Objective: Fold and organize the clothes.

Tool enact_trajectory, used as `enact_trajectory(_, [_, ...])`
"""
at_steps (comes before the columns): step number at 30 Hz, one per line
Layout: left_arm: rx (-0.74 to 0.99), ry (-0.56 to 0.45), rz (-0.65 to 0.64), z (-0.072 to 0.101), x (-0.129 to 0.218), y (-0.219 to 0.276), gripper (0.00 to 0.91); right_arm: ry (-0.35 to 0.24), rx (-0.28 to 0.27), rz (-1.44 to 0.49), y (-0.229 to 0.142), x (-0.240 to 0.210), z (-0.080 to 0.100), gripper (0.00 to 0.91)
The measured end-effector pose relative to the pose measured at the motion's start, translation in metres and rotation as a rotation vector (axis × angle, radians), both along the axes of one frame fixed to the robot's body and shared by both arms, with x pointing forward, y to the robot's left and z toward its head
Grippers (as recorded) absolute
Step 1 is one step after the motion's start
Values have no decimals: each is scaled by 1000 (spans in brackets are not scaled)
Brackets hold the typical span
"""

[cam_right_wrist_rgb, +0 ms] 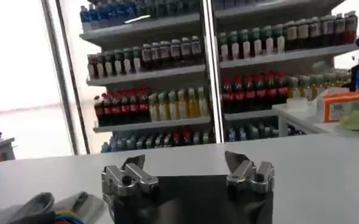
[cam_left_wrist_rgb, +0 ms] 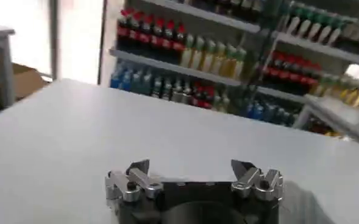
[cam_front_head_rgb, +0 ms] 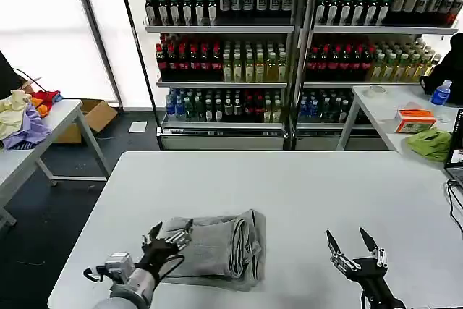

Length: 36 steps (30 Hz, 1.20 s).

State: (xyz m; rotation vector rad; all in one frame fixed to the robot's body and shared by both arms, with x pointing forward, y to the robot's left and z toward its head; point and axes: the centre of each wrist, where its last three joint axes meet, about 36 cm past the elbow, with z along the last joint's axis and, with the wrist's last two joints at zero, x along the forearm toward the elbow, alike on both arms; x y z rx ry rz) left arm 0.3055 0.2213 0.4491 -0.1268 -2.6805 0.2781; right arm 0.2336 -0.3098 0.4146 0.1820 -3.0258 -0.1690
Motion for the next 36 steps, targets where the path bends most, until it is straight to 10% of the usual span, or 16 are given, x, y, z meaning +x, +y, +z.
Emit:
enact_trajectory(18, [100, 108, 37, -32, 2, 9, 907, 5, 0, -8, -2, 0, -2, 907])
enact_trajectory(28, [91, 142, 13, -46, 2, -7, 40, 5, -3, -19, -3, -2, -3, 907])
enact_trajectory(36, [72, 151, 17, -50, -2, -17, 40, 2, 3, -19, -1, -1, -3, 907])
